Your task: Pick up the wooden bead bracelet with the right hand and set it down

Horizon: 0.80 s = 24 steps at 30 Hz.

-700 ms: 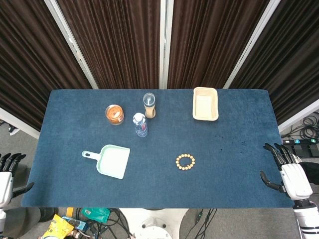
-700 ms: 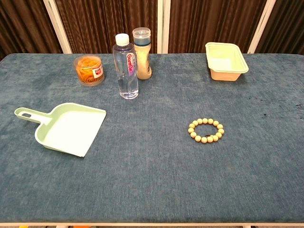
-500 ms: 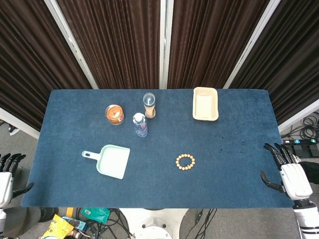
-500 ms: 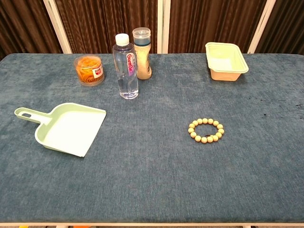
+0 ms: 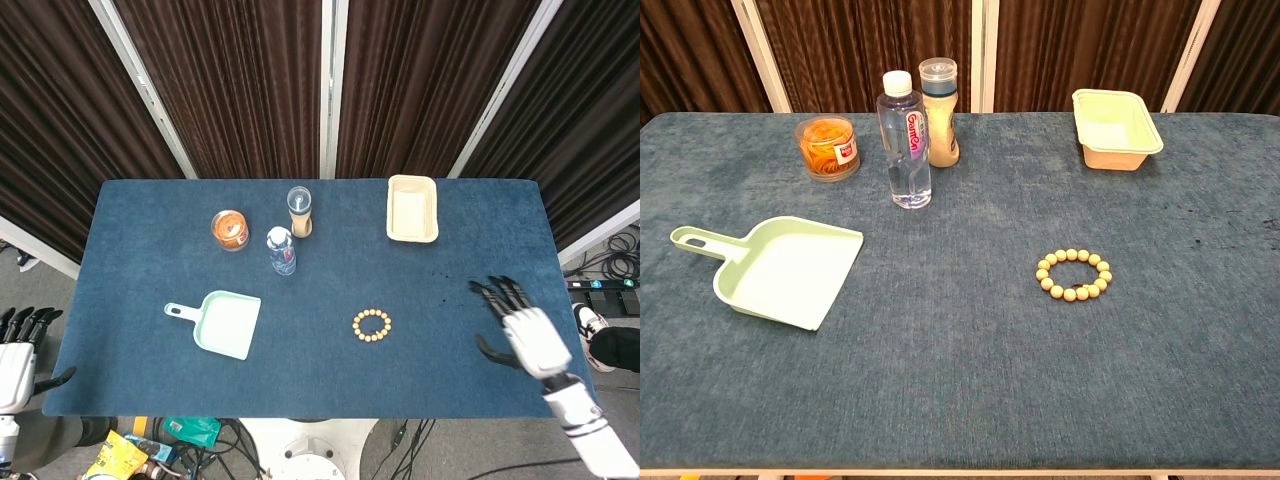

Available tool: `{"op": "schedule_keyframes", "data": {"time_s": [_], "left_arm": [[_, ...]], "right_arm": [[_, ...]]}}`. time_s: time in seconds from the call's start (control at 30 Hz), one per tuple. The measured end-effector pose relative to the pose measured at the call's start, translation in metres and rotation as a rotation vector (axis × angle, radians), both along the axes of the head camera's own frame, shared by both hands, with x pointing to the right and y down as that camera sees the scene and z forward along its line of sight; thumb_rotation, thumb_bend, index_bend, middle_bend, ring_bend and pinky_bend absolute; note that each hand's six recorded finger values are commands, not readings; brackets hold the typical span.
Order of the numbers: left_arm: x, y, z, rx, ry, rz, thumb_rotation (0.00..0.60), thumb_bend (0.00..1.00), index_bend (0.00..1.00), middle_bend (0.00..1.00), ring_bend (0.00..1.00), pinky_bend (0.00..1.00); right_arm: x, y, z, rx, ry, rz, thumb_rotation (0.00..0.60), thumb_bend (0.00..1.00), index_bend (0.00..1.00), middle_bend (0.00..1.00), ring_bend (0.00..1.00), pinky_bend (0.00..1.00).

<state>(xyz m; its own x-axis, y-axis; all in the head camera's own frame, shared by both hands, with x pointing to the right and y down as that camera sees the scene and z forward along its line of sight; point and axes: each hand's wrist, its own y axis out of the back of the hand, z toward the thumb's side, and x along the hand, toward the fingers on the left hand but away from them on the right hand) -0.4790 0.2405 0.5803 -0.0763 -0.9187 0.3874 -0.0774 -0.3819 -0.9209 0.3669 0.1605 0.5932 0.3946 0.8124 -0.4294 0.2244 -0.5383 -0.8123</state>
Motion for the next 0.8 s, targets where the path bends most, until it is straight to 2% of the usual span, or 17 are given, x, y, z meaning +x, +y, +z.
{"op": "schedule_keyframes", "data": {"time_s": [0.17, 0.33, 0.47, 0.6, 0.8], "left_arm": [[-0.001, 0.001, -0.001, -0.007, -0.002, -0.004, 0.600, 0.00, 0.19, 0.16, 0.09, 0.06], [-0.002, 0.000, -0.001, -0.008, 0.003, -0.005, 0.600, 0.00, 0.19, 0.16, 0.09, 0.06], [-0.004, 0.000, 0.001, -0.016, 0.008, -0.013, 0.600, 0.00, 0.19, 0.16, 0.09, 0.06], [-0.006, 0.001, 0.003, -0.022, 0.013, -0.019, 0.600, 0.00, 0.19, 0.16, 0.09, 0.06], [-0.010, 0.003, 0.005, -0.024, 0.022, -0.032, 0.600, 0.00, 0.19, 0.16, 0.09, 0.06]], "right_arm": [[-0.057, -0.023, 0.035, -0.084, -0.007, -0.165, 0.600, 0.34, 0.26, 0.30, 0.03, 0.06], [-0.127, -0.037, 0.079, -0.140, 0.023, -0.354, 0.600, 0.33, 0.31, 0.33, 0.05, 0.08], [-0.157, -0.041, 0.108, -0.107, 0.085, -0.441, 0.600, 0.21, 0.33, 0.35, 0.06, 0.11], [-0.176, -0.037, 0.135, -0.055, 0.165, -0.498, 0.600, 0.18, 0.35, 0.35, 0.07, 0.11], [-0.185, -0.032, 0.155, 0.016, 0.260, -0.565, 0.600, 0.19, 0.40, 0.35, 0.07, 0.11]]}}
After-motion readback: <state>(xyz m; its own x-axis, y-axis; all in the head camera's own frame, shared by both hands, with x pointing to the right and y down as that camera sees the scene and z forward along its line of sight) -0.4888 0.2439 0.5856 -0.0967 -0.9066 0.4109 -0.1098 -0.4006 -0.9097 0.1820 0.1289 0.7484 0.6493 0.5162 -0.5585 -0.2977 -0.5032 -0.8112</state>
